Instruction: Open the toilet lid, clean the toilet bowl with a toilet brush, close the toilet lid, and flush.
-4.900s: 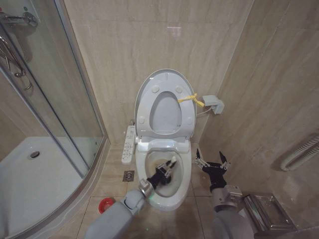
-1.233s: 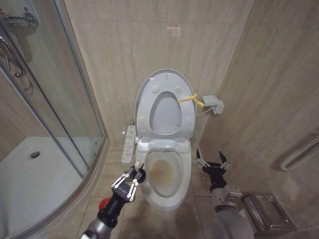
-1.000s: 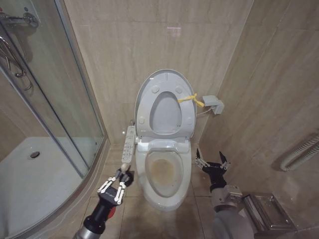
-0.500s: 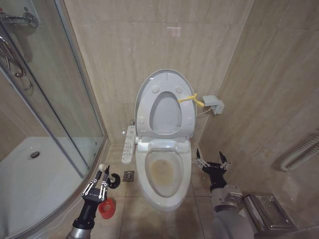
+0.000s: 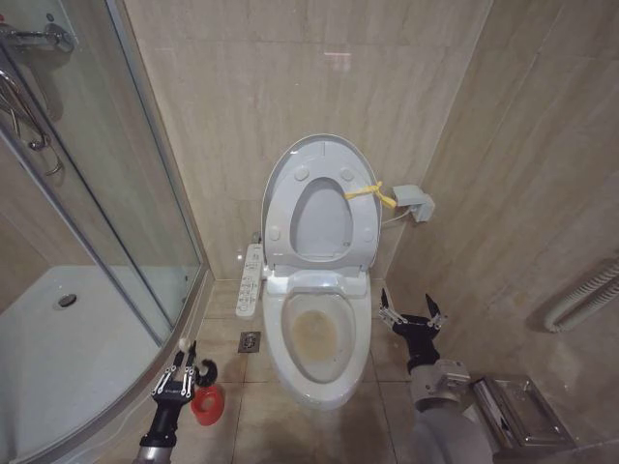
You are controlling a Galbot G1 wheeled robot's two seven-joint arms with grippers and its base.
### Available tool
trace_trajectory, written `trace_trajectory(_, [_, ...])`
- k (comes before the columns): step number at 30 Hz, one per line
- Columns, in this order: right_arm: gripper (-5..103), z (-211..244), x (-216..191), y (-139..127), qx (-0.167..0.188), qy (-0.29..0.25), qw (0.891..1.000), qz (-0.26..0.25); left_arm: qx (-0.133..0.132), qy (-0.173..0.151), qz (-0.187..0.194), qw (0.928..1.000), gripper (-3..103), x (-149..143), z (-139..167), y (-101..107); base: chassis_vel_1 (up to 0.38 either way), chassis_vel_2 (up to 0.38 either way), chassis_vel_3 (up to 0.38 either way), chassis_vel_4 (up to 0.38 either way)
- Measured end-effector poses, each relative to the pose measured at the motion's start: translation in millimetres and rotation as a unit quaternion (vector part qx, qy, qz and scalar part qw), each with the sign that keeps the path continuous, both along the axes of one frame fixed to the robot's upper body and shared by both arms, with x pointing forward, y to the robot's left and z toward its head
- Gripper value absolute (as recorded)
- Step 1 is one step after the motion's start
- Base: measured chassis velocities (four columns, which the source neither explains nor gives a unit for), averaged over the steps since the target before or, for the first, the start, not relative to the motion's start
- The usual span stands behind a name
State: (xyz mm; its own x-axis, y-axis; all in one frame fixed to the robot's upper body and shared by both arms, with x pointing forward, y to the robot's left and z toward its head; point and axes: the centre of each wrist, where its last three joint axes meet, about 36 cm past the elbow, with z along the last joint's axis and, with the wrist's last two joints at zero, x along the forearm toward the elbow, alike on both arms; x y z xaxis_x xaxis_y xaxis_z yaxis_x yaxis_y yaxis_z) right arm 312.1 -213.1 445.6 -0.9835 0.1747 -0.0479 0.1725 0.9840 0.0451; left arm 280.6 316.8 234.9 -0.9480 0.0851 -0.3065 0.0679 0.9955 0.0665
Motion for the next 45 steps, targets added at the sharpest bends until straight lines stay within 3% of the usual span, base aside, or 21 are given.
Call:
trace_trajectory(9, [100,0.0,0.0,0.0,0.000,0.000,1.000,0.000,-0.046,0.030,0.027,0.9981,18,2.3,-21.2,6.6,0.000,0.000,0.000,0.000])
trace_trajectory(11, [100,0.0,0.0,0.0,0.000,0.000,1.000,0.000,-0.073,0.042,0.038,0.9957,18,9.9,-32.9,12.7,0.000,0.000,0.000,0.000])
trace_trajectory(24, [100,0.0,0.0,0.0,0.000,0.000,1.000,0.000,-0.043,0.079,0.035,0.9954,18,28.0,-67.5,42.6,0.000,0.000,0.000,0.000])
trace_trajectory(38, [100,0.0,0.0,0.0,0.000,0.000,1.000,0.000,-0.056,0.092,0.014,0.9941,18,47.3,-82.8,38.4,0.000,0.000,0.000,0.000])
trace_trajectory(45, [100,0.0,0.0,0.0,0.000,0.000,1.000,0.000,-0.038,0.121,0.007,0.9919,18,45.9,-102.7,43.7,0.000,0.000,0.000,0.000])
